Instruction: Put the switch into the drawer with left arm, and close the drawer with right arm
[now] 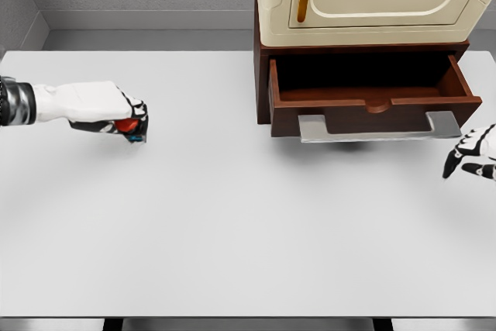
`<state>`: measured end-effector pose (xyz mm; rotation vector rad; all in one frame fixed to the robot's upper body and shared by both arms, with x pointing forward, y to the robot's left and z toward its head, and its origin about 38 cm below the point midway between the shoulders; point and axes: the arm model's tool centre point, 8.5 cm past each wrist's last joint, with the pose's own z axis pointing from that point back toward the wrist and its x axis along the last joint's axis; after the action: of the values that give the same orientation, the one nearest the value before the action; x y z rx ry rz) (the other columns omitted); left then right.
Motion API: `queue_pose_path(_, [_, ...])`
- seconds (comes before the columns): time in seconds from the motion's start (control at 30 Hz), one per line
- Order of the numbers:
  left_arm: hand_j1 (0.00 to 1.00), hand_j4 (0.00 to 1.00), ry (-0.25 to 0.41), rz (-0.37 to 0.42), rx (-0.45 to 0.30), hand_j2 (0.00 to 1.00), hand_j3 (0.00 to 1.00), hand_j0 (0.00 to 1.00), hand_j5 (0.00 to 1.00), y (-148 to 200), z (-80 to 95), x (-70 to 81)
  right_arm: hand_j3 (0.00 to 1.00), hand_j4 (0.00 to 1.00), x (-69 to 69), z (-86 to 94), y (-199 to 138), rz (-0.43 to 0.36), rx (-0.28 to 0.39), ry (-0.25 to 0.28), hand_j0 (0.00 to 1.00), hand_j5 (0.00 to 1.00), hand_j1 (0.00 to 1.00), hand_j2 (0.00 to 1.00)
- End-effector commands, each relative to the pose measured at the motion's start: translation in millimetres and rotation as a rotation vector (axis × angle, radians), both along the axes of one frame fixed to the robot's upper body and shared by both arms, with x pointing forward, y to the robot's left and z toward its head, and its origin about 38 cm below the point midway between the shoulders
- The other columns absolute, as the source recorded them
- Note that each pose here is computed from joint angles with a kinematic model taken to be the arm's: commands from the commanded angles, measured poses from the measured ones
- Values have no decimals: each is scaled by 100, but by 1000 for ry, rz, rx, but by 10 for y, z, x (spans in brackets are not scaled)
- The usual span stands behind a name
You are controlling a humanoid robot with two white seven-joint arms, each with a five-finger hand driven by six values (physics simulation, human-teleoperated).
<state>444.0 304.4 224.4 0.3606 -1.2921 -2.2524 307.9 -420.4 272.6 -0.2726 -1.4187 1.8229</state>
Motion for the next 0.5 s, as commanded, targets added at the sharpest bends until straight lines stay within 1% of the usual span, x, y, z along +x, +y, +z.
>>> queue_pose_path(0.0, [35,35,-8,-34,-27,35,35,35,35,-125,58,-36,47,47,12,101,-20,-9,23,-21,47,47,47,47])
queue_pose_path(0.1, [35,35,-24,-68,-66,35,35,35,35,-321,148,15,47,47,-7,48,-16,-7,20,-4,47,47,47,47])
queue_pose_path(0.13, [35,35,-23,-75,-75,35,35,35,35,-364,151,20,47,47,-11,37,-16,-7,19,1,47,47,47,47])
queue_pose_path(0.23, [35,35,-25,-82,-122,35,35,35,35,-427,267,49,47,47,-12,32,-14,-6,19,2,47,47,47,47])
queue_pose_path(0.33, [35,35,-20,-106,-155,35,35,35,35,-514,309,11,47,47,-15,24,-9,-5,19,5,47,47,47,47])
queue_pose_path(0.4, [35,35,-17,-116,-172,35,35,35,35,-572,322,16,47,47,-21,7,-16,-6,18,11,47,47,47,47])
queue_pose_path(0.47, [35,35,-12,-116,-202,35,35,35,35,-592,372,26,46,46,-21,7,-16,-6,18,11,46,46,46,46])
